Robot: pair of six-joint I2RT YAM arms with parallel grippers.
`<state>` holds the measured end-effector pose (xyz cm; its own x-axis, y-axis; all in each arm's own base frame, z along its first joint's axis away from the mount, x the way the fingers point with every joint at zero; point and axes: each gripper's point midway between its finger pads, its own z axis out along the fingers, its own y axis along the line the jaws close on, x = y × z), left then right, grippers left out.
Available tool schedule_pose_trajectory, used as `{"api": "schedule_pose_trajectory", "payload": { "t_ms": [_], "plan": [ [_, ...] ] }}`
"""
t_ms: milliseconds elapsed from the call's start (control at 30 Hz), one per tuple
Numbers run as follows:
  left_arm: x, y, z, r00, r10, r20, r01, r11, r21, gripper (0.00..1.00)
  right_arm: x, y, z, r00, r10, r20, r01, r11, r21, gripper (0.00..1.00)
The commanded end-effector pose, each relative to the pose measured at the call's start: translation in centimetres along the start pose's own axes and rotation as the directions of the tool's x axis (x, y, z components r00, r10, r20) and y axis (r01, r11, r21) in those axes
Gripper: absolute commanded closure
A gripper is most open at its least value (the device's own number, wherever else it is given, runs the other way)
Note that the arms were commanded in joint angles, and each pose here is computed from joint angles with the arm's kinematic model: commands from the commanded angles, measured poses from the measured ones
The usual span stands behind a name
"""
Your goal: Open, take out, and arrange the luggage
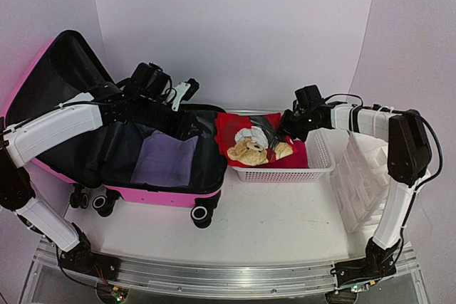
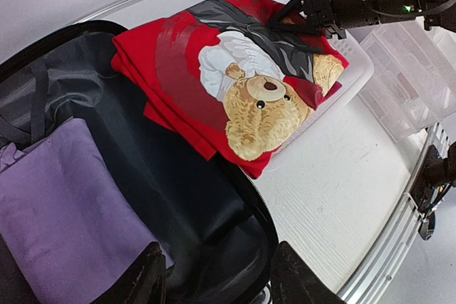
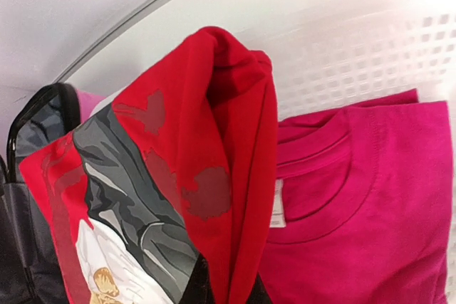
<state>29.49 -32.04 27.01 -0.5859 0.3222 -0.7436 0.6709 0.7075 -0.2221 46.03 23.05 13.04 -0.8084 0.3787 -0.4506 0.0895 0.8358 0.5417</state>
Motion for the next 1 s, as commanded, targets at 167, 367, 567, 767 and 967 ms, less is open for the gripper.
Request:
{"api": "schedule_pose_trajectory", "payload": {
  "t_ms": [167,367,567,767,967],
  "plan": [
    [-3.1,-0.8,-1.1,0.996,0.002,0.091,-0.005,0.999,0.033,0.50,-2.9,-2.4,-1.4,0.993,0.021,0.120,-0.020,1.000,-0.011,1.00],
    [-3.1,-0.8,-1.0,0.996,0.004,0.089,-0.007,0.999,0.033,0.50,-1.9,-3.8,-0.8,0.995,0.015,0.101,-0.017,1.000,0.023,1.00],
    [-2.9,-0.7,-0.9,0.996,0.005,0.087,-0.007,1.000,0.025,0.51,-1.8,-4.2,-1.6,0.994,-0.030,0.108,0.026,0.999,0.043,1.00],
    [-2.9,-0.7,-0.6,0.997,0.002,0.081,-0.004,1.000,0.028,0.51,-2.6,-3.3,-3.6,0.987,-0.100,0.123,0.094,0.994,0.054,1.00],
    [-3.1,-0.8,-0.4,0.997,-0.002,0.080,-0.001,0.999,0.036,0.51,-2.3,-4.2,-4.0,0.986,-0.129,0.105,0.119,0.989,0.093,1.00]
  ]
}}
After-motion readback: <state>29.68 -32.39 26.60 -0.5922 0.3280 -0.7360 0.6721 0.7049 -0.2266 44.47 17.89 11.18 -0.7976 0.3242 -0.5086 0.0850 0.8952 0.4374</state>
